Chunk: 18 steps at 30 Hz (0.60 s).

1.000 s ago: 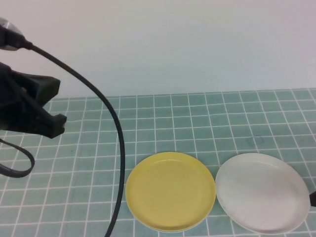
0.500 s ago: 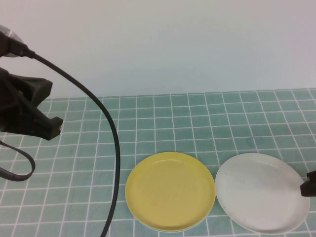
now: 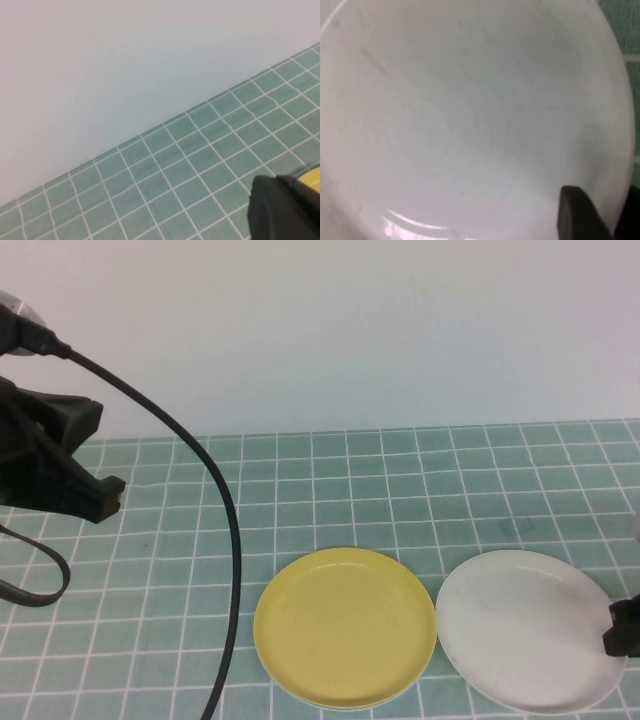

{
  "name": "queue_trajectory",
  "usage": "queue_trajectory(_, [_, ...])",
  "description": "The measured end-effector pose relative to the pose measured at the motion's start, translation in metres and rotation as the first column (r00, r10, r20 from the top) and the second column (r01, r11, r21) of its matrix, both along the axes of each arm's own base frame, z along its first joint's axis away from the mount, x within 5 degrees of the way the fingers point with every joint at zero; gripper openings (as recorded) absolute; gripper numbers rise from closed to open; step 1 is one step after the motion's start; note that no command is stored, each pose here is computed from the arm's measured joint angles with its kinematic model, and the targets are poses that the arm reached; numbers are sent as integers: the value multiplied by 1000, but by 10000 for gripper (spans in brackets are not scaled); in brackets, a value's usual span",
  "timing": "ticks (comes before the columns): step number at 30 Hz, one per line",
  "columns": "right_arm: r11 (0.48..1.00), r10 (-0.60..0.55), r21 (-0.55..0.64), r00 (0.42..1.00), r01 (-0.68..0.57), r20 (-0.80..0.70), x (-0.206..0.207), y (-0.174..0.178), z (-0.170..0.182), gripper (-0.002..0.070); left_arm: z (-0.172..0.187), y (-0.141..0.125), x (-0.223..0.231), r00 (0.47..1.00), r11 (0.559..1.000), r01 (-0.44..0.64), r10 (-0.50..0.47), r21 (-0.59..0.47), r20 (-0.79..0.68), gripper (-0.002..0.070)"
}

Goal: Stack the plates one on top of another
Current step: Pick up the white plate

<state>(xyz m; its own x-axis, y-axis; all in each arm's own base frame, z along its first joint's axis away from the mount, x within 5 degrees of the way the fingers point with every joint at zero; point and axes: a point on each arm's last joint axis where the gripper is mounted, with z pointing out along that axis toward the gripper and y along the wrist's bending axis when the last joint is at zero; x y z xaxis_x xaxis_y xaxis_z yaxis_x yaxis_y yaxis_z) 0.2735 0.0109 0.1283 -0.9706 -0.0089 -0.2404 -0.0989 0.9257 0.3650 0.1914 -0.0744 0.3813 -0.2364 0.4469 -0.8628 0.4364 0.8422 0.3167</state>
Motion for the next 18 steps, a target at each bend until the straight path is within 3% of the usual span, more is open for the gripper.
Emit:
queue_trajectory(7, [1000, -10, -5, 1000, 10, 2, 2, -1, -3, 29, 0, 0, 0, 1000, 1000, -2, 2, -6, 0, -1])
queue_trajectory(18, [997, -55, -52, 994, 60, 97, 10, -6, 9, 14, 0, 0, 0, 1000, 1000, -3, 3, -6, 0, -1])
